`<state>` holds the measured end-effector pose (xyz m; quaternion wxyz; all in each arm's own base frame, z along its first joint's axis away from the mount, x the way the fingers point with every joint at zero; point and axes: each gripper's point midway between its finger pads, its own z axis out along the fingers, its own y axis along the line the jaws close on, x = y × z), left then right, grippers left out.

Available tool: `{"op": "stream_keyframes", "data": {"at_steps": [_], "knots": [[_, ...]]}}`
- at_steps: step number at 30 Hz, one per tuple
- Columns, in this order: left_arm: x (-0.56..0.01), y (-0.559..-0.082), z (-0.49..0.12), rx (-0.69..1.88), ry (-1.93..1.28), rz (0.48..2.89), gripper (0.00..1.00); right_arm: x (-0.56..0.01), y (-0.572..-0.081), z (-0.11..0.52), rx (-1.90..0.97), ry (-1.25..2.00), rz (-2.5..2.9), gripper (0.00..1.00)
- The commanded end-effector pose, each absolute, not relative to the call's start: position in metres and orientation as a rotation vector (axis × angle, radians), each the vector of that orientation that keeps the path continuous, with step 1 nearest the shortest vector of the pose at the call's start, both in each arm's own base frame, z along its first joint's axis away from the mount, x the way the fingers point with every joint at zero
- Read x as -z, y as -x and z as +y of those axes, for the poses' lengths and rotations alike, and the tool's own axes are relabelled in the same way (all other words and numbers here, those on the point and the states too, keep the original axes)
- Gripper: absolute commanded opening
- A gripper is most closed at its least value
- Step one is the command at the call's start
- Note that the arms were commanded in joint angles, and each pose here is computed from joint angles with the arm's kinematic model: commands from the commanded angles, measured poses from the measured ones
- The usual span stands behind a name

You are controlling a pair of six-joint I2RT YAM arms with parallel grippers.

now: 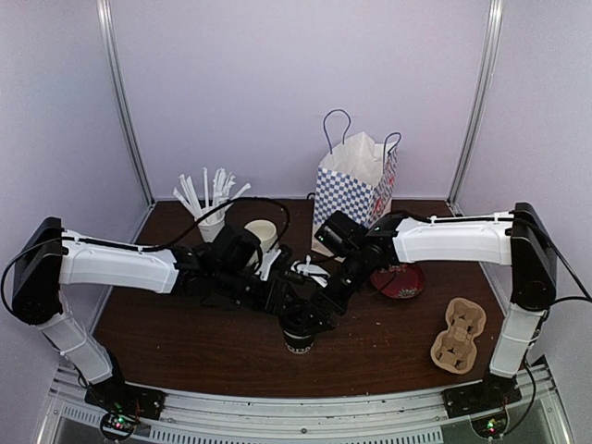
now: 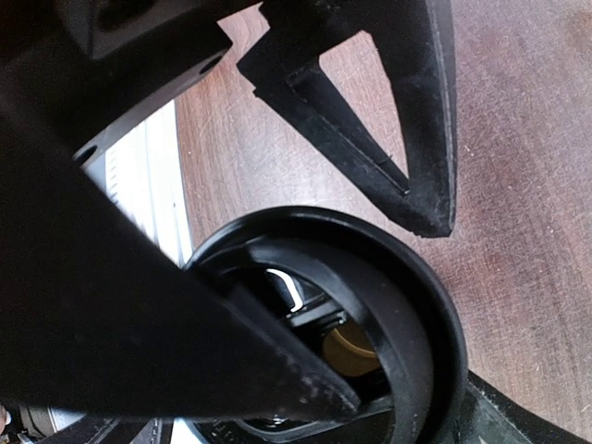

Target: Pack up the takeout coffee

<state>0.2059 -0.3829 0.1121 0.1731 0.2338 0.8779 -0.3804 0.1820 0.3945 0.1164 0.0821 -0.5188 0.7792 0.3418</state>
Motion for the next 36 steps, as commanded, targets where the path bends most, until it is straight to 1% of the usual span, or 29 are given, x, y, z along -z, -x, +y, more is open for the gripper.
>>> {"op": "stream_keyframes", "data": {"at_steps": [1,4,7,11,13,18,20,25,28,29,33,36], "knots": [[-0.035,-0.174,-0.338,0.827,-0.678,2.789,0.55,-0.136,-0.183,0.406,-1.093,1.518,2.232,0.99],[-0.035,-0.175,-0.337,0.822,-0.670,2.789,0.55,-0.130,-0.190,0.407,-1.056,1.478,2.263,0.99],[-0.034,-0.175,-0.335,0.814,-0.667,2.789,0.55,-0.124,-0.197,0.407,-1.024,1.433,2.302,0.95],[-0.033,-0.174,-0.334,0.807,-0.664,2.797,0.55,-0.100,-0.217,0.393,-0.806,1.352,2.399,0.91],[-0.032,-0.174,-0.333,0.801,-0.663,2.800,0.55,-0.083,-0.229,0.379,-0.648,1.326,2.438,0.89],[-0.026,-0.172,-0.328,0.781,-0.657,2.815,0.55,-0.040,-0.232,0.352,-0.392,1.371,2.488,0.89],[-0.023,-0.171,-0.327,0.779,-0.654,2.820,0.55,-0.031,-0.232,0.347,-0.344,1.372,2.503,0.89],[-0.024,-0.172,-0.328,0.777,-0.665,2.805,0.55,-0.056,-0.241,0.353,-0.359,1.357,2.465,0.90],[-0.038,-0.176,-0.336,0.833,-0.694,2.741,0.57,-0.086,-0.233,0.367,-0.554,1.402,2.400,0.90],[-0.049,-0.178,-0.341,0.867,-0.712,2.695,0.59,-0.099,-0.227,0.373,-0.640,1.442,2.357,0.91],[-0.107,-0.192,-0.359,0.964,-0.772,2.474,0.71,-0.144,-0.211,0.378,-0.820,1.517,2.250,0.99],[-0.149,-0.203,-0.369,0.974,-0.791,2.341,0.79,-0.169,-0.210,0.376,-0.886,1.509,2.201,0.99]]}}
